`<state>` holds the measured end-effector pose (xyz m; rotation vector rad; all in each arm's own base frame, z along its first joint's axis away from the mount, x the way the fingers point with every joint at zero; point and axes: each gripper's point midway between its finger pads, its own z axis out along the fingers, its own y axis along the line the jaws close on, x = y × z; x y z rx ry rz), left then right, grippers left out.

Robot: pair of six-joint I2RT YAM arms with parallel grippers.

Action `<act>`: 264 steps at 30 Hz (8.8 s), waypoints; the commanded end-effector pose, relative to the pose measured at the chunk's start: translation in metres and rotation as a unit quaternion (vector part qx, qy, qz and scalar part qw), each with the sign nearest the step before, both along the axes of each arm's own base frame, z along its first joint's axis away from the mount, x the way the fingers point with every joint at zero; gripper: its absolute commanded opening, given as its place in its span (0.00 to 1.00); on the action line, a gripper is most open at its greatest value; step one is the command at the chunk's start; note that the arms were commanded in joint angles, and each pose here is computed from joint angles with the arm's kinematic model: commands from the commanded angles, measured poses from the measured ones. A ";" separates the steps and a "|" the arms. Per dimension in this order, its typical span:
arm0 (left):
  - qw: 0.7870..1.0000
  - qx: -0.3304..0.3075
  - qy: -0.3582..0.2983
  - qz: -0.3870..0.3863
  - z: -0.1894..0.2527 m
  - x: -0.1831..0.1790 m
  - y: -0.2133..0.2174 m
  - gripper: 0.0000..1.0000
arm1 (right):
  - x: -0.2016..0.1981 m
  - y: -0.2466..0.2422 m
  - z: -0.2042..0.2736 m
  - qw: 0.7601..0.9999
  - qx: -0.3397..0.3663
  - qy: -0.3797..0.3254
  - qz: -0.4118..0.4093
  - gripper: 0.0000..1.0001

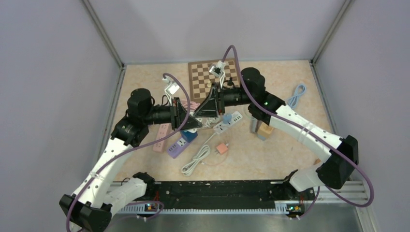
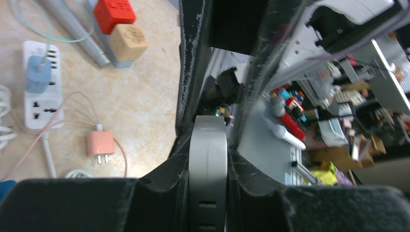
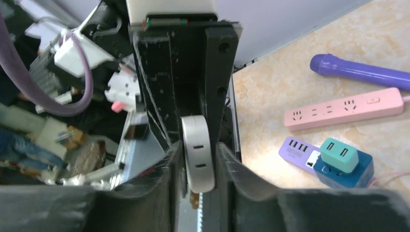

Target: Insert the plug

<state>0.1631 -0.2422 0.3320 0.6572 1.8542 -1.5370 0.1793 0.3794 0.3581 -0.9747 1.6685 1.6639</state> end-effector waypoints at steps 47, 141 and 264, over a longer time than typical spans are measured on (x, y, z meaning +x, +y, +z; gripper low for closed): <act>0.790 0.423 0.064 0.440 -0.197 0.159 0.192 0.00 | 0.090 -0.087 -0.068 0.942 -0.137 0.017 -0.306 0.95; 0.770 0.504 0.199 0.336 -0.311 0.126 0.177 0.00 | 0.106 -0.097 -0.115 0.922 -0.168 0.073 -0.342 0.92; 0.773 0.473 0.107 0.409 -0.233 0.173 0.184 0.62 | 0.112 -0.115 -0.088 0.906 -0.138 0.053 -0.395 0.92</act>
